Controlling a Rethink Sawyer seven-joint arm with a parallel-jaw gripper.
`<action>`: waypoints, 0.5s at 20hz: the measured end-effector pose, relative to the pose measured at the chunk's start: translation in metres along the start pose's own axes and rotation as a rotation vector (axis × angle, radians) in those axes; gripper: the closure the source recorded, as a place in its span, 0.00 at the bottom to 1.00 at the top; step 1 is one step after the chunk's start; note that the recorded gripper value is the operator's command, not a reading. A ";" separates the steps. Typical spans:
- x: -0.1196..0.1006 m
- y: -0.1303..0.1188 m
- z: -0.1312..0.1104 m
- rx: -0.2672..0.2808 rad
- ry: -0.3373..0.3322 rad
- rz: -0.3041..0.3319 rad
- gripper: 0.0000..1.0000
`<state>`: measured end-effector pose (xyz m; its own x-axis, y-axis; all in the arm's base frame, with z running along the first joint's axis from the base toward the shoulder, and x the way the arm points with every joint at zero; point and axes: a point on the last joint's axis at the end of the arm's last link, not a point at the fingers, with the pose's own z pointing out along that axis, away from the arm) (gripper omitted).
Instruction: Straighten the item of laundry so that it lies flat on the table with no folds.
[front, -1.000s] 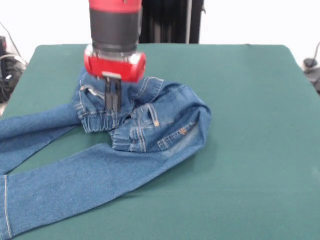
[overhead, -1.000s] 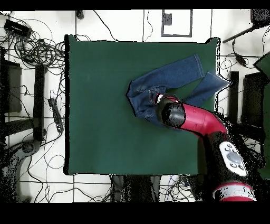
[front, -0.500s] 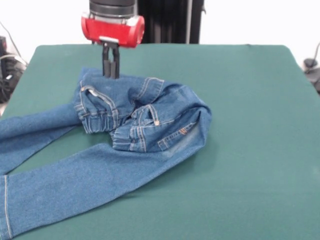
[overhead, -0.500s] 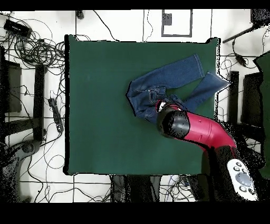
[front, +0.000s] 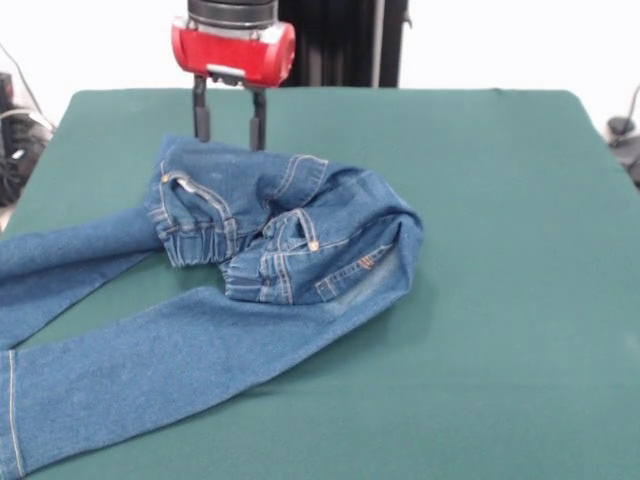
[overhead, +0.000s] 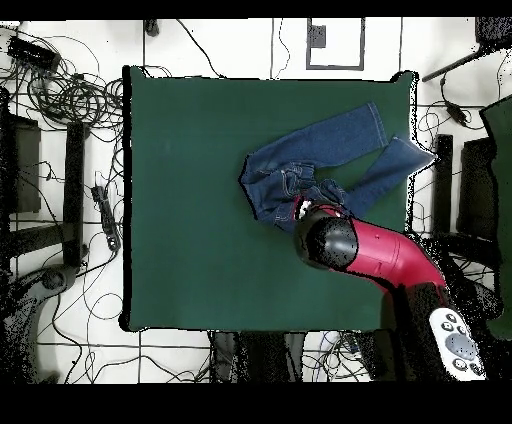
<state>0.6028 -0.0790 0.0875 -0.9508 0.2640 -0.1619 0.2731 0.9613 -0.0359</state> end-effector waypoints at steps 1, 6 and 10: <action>0.000 -0.001 0.001 0.000 0.002 0.002 0.00; 0.000 -0.017 0.016 0.001 0.020 0.029 0.00; -0.004 -0.034 0.032 0.003 0.031 0.059 0.00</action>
<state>0.6017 -0.1154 0.0577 -0.9372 0.3225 -0.1331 0.3291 0.9438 -0.0298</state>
